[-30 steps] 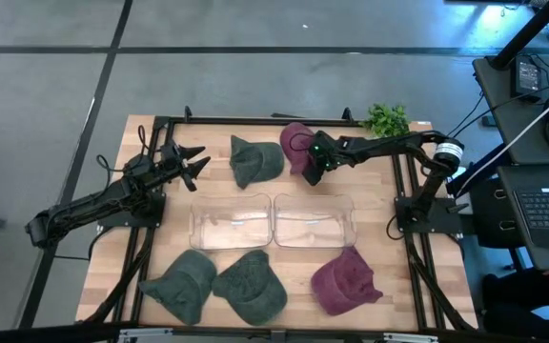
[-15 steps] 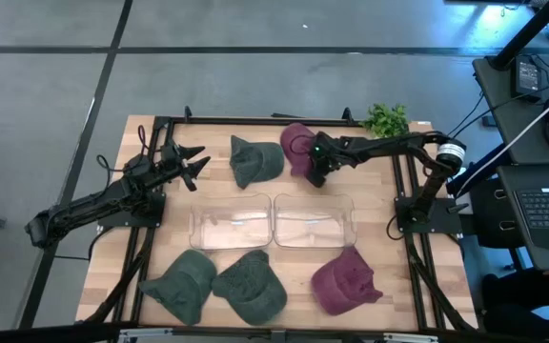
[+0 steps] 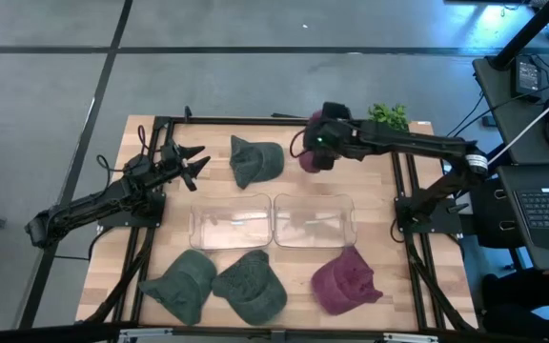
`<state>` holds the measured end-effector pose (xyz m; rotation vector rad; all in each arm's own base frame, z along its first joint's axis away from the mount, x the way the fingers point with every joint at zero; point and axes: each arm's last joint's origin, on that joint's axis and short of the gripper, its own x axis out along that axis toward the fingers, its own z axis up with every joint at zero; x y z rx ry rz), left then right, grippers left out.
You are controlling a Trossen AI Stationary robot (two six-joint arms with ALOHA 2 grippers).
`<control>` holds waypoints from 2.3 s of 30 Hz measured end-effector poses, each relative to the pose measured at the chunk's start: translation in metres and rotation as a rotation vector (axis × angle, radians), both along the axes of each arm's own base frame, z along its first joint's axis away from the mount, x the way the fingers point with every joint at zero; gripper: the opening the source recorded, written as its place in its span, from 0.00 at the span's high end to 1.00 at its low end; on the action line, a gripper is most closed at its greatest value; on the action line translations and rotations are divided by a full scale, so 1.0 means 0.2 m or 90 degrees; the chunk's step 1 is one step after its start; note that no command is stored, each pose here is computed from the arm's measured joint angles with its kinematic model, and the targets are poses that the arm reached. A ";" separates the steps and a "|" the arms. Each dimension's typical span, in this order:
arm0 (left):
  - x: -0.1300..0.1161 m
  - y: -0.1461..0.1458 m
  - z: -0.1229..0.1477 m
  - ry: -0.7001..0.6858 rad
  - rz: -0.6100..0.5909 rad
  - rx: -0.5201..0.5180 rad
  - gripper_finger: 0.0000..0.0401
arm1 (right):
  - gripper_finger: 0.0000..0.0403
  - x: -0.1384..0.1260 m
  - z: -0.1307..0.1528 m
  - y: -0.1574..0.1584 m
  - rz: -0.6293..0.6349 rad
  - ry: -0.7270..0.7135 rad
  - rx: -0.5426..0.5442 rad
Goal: Pick & Place hat
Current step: Put the top red cap into the right transparent bin
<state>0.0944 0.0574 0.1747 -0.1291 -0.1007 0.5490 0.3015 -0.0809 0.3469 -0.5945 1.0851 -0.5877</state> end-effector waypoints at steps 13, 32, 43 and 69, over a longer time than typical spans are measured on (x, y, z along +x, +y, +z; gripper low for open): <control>0.00 0.00 0.00 0.007 0.001 0.006 0.49 | 0.91 -0.06 0.43 0.55 0.157 -0.146 0.016; 0.00 0.00 -0.01 0.019 0.000 -0.001 0.49 | 0.91 -0.17 -0.06 0.88 -0.021 -0.100 0.245; 0.00 0.00 -0.02 0.024 0.000 -0.004 0.49 | 0.91 -0.23 -0.42 0.85 -0.145 -0.055 0.254; 0.00 0.00 -0.02 0.024 0.000 -0.004 0.49 | 0.90 -0.30 -0.35 0.84 -0.105 0.065 0.185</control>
